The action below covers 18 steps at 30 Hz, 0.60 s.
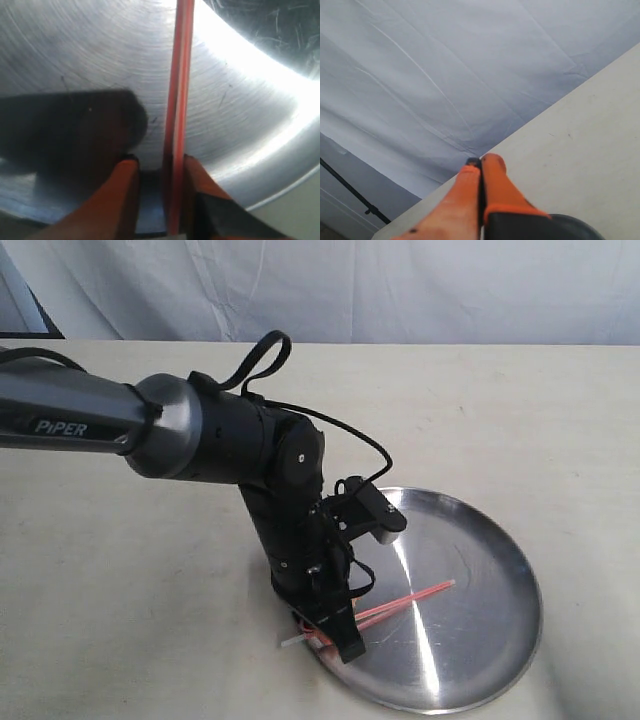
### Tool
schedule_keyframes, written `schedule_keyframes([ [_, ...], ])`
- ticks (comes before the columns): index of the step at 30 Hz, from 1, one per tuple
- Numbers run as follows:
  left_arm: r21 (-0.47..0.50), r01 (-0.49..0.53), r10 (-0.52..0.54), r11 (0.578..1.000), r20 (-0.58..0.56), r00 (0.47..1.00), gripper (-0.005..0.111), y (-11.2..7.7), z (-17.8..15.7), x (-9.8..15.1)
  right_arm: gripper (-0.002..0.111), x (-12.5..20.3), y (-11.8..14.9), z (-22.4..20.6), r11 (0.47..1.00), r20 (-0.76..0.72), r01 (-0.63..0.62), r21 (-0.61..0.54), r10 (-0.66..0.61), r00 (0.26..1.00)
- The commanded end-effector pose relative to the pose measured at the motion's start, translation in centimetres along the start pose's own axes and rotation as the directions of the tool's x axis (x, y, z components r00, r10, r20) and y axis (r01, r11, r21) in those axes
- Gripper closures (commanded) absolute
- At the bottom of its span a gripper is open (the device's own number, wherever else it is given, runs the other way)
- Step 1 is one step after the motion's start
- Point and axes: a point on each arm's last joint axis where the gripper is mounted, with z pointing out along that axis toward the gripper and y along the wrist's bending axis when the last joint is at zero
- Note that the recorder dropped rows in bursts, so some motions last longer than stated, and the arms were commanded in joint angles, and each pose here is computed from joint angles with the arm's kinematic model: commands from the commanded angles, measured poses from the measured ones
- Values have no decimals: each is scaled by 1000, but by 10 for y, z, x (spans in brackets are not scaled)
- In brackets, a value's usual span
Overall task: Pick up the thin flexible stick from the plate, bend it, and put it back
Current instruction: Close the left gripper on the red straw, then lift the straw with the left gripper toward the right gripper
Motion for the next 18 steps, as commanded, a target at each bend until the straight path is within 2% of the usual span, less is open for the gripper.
schedule_keyframes([
  [1, 8, -9, 9, 1000, -57, 998, 95, -2, 3, 4, 109, -1, 0, 0, 1000, 6, 5, -5, -5, 1000],
  [4, 4, -12, 13, 1000, -51, 999, 107, -1, 3, 4, 109, -1, 0, 0, 1000, 6, 5, -5, -5, 1000],
  [9, 6, -9, 9, 1000, -44, 999, 107, -1, 3, 3, 109, -1, 0, 0, 1000, 13, 4, -5, -3, 1000],
  [13, 28, -44, 44, 999, 7, 999, 107, -7, -10, 0, 109, -1, 1, 0, 1000, 13, -5, -6, 6, 1000],
  [15, 47, -62, 59, 997, 62, 996, 107, -12, -21, -4, 109, -1, 1, 0, 994, 7, -111, -15, 111, 994],
  [18, 88, -87, 72, 992, 165, 984, 107, -24, -45, -8, 109, 3, 4, 0, 945, -43, -325, -29, 323, 945],
])
